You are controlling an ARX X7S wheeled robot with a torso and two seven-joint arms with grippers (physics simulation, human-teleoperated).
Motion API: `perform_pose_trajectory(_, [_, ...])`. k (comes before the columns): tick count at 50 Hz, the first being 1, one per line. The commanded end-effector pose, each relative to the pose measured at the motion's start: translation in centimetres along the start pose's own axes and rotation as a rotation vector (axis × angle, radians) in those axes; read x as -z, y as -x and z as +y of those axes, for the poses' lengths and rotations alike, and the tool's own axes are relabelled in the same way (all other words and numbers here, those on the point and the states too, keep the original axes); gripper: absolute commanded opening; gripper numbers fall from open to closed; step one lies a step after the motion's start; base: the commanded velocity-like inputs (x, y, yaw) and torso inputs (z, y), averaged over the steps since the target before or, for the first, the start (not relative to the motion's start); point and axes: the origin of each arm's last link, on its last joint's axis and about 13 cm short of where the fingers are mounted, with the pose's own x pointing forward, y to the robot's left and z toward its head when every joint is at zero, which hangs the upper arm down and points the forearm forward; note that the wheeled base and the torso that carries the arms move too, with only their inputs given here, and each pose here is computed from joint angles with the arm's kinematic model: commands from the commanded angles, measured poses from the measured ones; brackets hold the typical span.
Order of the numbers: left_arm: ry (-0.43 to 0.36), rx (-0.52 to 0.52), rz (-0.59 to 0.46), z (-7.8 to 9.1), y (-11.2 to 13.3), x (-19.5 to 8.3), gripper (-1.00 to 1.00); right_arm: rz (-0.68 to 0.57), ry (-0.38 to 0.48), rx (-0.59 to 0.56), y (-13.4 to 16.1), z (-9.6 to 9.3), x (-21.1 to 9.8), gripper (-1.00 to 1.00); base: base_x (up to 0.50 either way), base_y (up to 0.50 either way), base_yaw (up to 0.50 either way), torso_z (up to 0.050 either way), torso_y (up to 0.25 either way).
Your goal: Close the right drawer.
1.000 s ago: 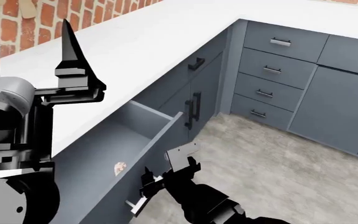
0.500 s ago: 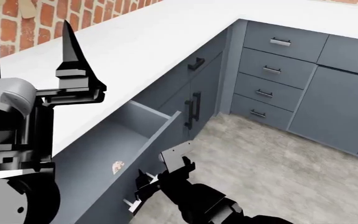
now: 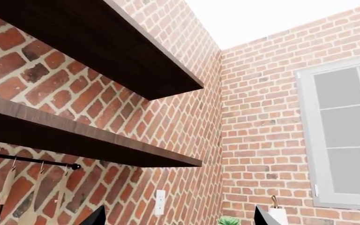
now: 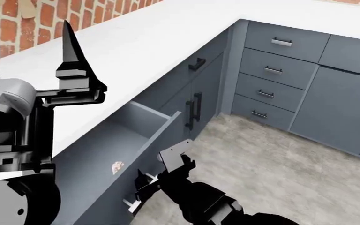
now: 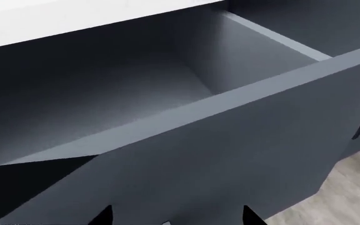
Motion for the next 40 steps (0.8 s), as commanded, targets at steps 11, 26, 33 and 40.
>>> perform_pose_trajectory(11, [0.0, 0.005, -0.005, -0.2, -0.2, -0.1, 1.0, -0.083, 0.007, 0.231, 4.4, -4.0, -2.0, 1.0, 0.0, 0.0, 0.0, 0.0, 0.0])
perform_pose_trajectory(26, [0.001, 0.012, -0.006, -0.5, -0.2, -0.2, 1.0, -0.256, 0.036, 0.496, 11.9, -5.8, -4.4, 1.0, 0.0, 0.0, 0.0, 0.0, 0.0])
perform_pose_trajectory(33, [0.003, 0.013, -0.004, -0.5, -0.1, -0.2, 1.0, -0.367, 0.071, 0.607, 14.3, -6.4, -6.4, 1.0, 0.0, 0.0, 0.0, 0.0, 0.0])
perform_pose_trajectory(40, [0.002, 0.013, -0.002, -0.5, -0.1, -0.1, 1.0, -0.452, 0.111, 0.705, 16.6, -6.4, -8.3, 1.0, 0.0, 0.0, 0.0, 0.0, 0.0])
